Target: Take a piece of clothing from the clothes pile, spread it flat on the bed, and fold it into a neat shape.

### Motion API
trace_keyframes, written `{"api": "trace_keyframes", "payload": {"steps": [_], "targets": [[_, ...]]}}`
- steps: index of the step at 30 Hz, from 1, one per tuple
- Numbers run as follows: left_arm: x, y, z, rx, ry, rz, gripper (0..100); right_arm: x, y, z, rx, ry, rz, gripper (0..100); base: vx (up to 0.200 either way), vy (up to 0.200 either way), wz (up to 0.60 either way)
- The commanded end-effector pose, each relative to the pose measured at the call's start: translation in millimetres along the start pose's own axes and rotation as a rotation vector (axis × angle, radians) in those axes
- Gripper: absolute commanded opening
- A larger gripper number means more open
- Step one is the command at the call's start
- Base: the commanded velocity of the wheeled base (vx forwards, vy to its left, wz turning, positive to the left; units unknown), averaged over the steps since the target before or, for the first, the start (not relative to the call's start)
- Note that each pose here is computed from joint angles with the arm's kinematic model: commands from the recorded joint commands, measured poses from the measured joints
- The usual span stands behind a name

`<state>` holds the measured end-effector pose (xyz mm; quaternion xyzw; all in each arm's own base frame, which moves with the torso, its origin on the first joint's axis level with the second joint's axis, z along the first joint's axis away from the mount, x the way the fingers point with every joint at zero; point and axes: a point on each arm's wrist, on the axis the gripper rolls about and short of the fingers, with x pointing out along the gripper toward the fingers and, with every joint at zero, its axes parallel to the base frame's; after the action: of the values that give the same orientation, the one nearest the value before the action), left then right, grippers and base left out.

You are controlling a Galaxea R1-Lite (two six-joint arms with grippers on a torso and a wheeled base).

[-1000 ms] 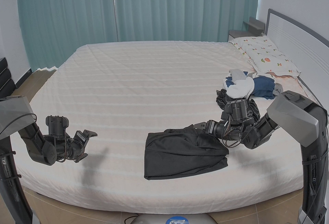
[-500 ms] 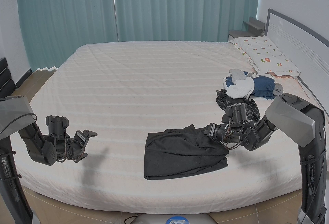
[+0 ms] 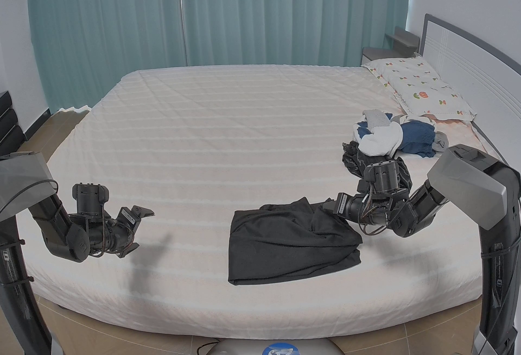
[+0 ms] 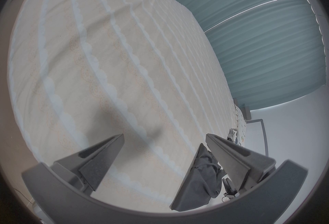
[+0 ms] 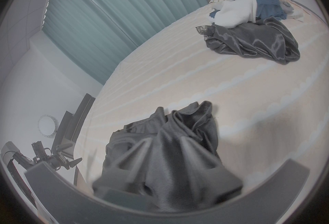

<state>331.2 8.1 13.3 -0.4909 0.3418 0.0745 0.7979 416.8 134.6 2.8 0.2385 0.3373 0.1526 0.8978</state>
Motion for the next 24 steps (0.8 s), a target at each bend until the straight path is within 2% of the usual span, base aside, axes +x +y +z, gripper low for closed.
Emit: {"api": "trace_keyframes", "payload": {"steps": [1, 13, 14, 24], "targets": [[0.2, 0.3, 0.0, -0.001, 0.000, 0.001, 100, 0.6, 7.5, 1.8, -0.013, -0.010, 0.019, 100, 0.000, 0.000, 0.00], [0.1, 0.6, -0.3, 0.000, 0.001, 0.002, 100, 7.8, 0.7, -11.0, 0.000, 0.068, 0.064, 100, 0.000, 0.000, 0.00], [0.1, 0.6, -0.3, 0.000, 0.000, 0.003, 100, 7.7, 0.6, -11.4, 0.000, 0.070, 0.065, 0, 0.000, 0.000, 0.00], [0.1, 0.6, -0.3, 0.000, 0.000, 0.003, 100, -6.2, -3.5, -3.8, 0.018, 0.054, 0.052, 0, 0.000, 0.000, 0.00]]}}
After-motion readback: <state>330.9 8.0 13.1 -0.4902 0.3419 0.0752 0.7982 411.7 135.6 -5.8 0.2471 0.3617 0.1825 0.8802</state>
